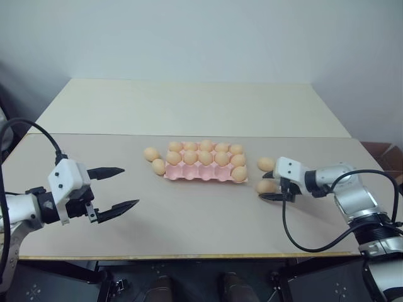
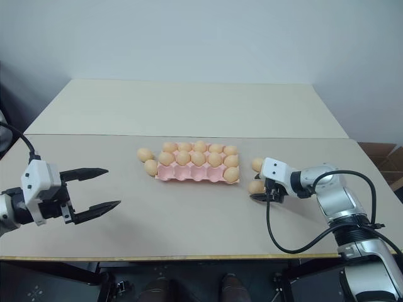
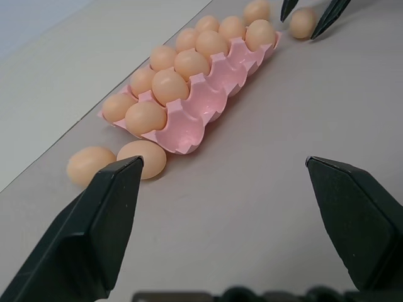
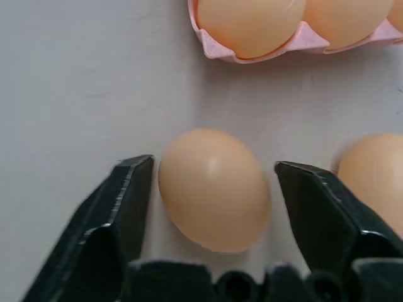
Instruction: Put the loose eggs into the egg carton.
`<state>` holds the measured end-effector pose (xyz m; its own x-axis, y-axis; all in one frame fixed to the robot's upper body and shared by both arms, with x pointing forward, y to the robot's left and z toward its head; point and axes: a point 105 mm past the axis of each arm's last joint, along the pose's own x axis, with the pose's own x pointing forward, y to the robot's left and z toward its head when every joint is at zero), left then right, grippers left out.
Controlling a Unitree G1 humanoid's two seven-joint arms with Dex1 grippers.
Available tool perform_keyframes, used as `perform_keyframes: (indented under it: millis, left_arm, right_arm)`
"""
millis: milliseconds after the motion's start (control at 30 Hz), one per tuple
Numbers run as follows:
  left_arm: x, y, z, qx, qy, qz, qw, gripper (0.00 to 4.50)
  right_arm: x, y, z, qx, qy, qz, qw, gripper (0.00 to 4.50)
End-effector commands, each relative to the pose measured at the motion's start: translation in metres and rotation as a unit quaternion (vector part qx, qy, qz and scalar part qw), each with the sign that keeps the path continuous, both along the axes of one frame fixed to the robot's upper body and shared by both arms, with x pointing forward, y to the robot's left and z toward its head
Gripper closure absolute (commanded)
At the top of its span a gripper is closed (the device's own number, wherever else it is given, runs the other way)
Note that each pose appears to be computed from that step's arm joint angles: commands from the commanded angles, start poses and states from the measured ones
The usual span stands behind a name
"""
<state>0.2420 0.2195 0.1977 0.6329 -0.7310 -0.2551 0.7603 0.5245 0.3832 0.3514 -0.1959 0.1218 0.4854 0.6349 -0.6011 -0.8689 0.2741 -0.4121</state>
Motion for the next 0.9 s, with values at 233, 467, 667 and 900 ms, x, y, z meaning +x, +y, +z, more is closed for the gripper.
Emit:
perform_keyframes:
  millis: [233, 467, 667, 900]
  left_arm:
    - [-0.002, 0.001, 0.01, 0.014, -0.019, 0.005, 1.0, 0.0]
    - [-0.001, 0.003, 0.009, 0.019, -0.017, 0.008, 1.0, 0.0]
    - [0.0, 0.003, 0.009, 0.02, -0.018, 0.009, 1.0, 0.0]
    - [-0.002, 0.002, 0.007, 0.021, -0.019, 0.012, 1.0, 0.0]
  right_arm:
    - [-0.003, -0.001, 0.015, -0.021, -0.04, 0.016, 0.999, 2.25]
    - [-0.006, 0.042, 0.072, 0.059, -0.109, 0.063, 0.99, 2.25]
    - [0.007, 0.085, 0.076, 0.07, -0.126, 0.077, 0.987, 2.25]
    - [0.018, 0.112, 0.06, 0.061, -0.124, 0.085, 0.987, 2.25]
